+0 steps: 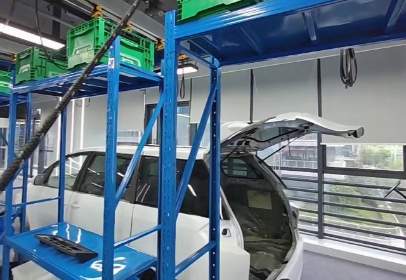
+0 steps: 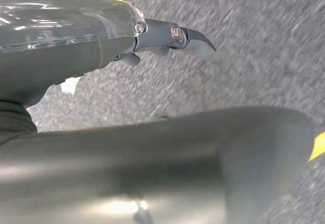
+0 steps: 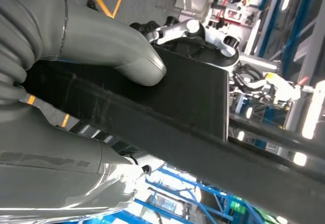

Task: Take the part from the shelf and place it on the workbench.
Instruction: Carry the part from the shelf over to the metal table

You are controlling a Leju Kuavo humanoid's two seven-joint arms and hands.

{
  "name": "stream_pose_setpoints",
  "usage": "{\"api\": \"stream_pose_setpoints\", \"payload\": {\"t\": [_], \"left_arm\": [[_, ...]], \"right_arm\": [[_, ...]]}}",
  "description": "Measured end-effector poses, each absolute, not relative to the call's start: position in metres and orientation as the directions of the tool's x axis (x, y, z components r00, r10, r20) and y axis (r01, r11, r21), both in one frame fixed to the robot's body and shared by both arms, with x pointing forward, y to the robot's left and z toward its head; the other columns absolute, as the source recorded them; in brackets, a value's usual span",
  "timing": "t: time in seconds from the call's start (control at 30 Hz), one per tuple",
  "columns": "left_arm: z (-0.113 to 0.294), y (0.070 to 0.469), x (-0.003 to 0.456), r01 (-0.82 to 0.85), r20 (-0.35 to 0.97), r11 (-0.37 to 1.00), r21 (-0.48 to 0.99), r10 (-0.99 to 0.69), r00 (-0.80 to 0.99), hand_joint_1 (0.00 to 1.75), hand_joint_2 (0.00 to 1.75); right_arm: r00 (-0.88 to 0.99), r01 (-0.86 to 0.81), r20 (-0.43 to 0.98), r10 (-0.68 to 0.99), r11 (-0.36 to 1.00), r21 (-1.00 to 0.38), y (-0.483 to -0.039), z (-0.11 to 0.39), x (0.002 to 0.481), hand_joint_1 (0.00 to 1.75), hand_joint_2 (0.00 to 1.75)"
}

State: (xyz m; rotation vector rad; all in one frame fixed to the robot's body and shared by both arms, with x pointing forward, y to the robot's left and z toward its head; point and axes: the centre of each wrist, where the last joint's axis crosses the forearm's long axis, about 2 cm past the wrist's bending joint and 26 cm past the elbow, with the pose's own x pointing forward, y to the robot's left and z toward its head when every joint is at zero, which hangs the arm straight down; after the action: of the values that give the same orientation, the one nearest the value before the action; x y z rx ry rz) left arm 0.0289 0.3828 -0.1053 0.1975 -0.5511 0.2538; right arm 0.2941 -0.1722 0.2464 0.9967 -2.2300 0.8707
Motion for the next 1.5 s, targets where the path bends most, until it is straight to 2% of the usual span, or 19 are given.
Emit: {"api": "stream_pose_setpoints", "payload": {"t": [0.3,0.63,1.5], "left_arm": [[-0.103,0.393,0.031,-0.267,0.552,0.955,0.13,0.155,0.819,0.0,1.75],[-0.103,0.397,0.029,-0.253,0.516,0.955,0.157,0.139,0.845,0.0,1.75],[-0.106,0.379,0.025,-0.289,0.457,0.947,0.139,0.198,0.867,0.0,1.75]], "right_arm": [[-0.562,-0.788,0.697,-0.445,0.545,-0.287,-0.171,0.231,0.3,1.75,1.75],[-0.562,-0.792,0.702,-0.438,0.532,-0.301,-0.171,0.227,0.3,1.75,1.75],[-0.56,-0.797,0.716,-0.417,0.507,-0.327,-0.171,0.218,0.287,1.75,1.75]]}}
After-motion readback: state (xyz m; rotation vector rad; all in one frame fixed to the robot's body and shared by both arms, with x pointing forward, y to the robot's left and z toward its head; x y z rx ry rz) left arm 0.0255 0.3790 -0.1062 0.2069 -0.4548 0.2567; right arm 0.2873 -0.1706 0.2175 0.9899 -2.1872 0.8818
